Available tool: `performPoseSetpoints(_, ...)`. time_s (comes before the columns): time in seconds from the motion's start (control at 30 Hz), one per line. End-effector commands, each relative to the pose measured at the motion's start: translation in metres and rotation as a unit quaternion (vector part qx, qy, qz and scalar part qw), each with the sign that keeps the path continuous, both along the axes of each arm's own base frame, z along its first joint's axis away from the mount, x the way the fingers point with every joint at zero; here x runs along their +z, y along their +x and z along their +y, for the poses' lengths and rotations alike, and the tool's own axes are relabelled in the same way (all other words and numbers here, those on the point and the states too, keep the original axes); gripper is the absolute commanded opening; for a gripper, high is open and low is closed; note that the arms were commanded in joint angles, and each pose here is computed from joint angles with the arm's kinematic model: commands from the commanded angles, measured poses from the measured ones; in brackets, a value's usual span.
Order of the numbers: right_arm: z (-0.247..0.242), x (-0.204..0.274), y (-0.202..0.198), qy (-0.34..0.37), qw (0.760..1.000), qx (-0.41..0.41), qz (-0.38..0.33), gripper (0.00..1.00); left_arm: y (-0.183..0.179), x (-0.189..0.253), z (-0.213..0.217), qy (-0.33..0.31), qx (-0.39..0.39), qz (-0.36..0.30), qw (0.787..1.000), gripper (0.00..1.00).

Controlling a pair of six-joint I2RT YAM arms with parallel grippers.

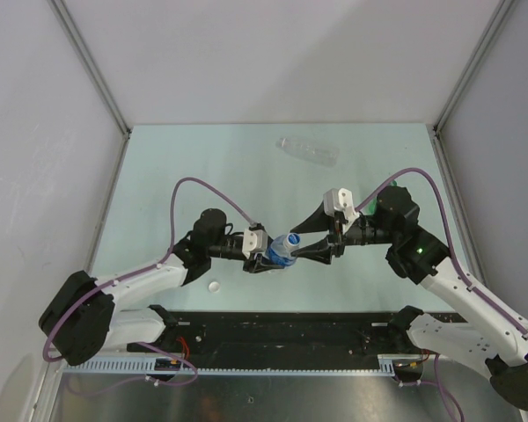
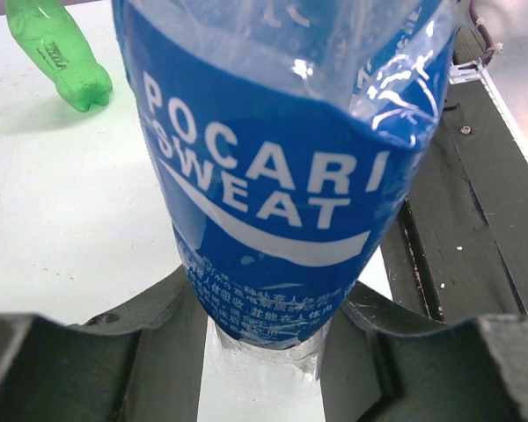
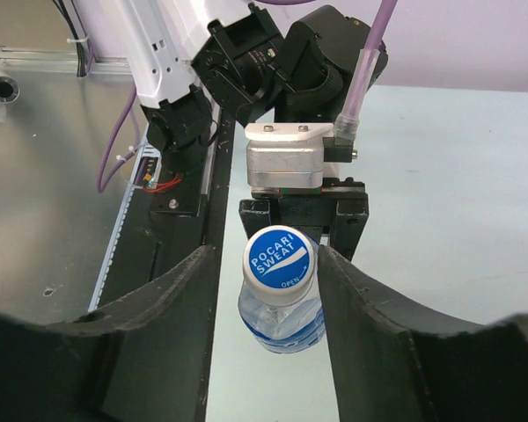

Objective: Screw on the bottle caps
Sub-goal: Screw the bottle cap onto the plastic bottle.

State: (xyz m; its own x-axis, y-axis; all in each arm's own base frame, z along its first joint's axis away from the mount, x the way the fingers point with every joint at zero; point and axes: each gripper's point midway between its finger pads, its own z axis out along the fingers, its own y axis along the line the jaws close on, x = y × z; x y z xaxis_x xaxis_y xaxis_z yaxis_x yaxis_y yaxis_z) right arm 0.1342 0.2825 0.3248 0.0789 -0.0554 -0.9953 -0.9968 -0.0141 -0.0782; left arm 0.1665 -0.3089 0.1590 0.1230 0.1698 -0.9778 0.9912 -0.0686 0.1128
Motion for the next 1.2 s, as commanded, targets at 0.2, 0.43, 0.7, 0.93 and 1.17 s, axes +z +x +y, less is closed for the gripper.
performPoseSetpoints(0.2,0.002,0.01,-0.004,0.007,1.0,0.011,-0.003,0.38,0.005,0.036,-0.004,-0.035,-0.008,-0.046,0.998,0.0)
performPoseSetpoints(0.43,0.004,0.003,-0.002,-0.005,1.0,0.005,0.002,0.2,0.011,0.054,-0.002,-0.049,0.017,-0.063,0.997,0.0)
performPoseSetpoints(0.7,0.009,-0.007,0.011,-0.022,0.999,-0.037,0.005,0.08,0.021,0.078,0.002,-0.07,0.068,-0.046,0.994,0.0)
performPoseSetpoints(0.93,0.016,-0.023,0.035,-0.048,0.992,-0.115,0.021,0.01,0.043,0.097,0.011,-0.091,0.154,-0.033,0.983,0.0)
performPoseSetpoints(1.17,0.018,-0.03,0.06,-0.047,0.978,-0.192,0.065,0.0,0.059,0.106,0.017,-0.103,0.211,-0.024,0.972,0.0)
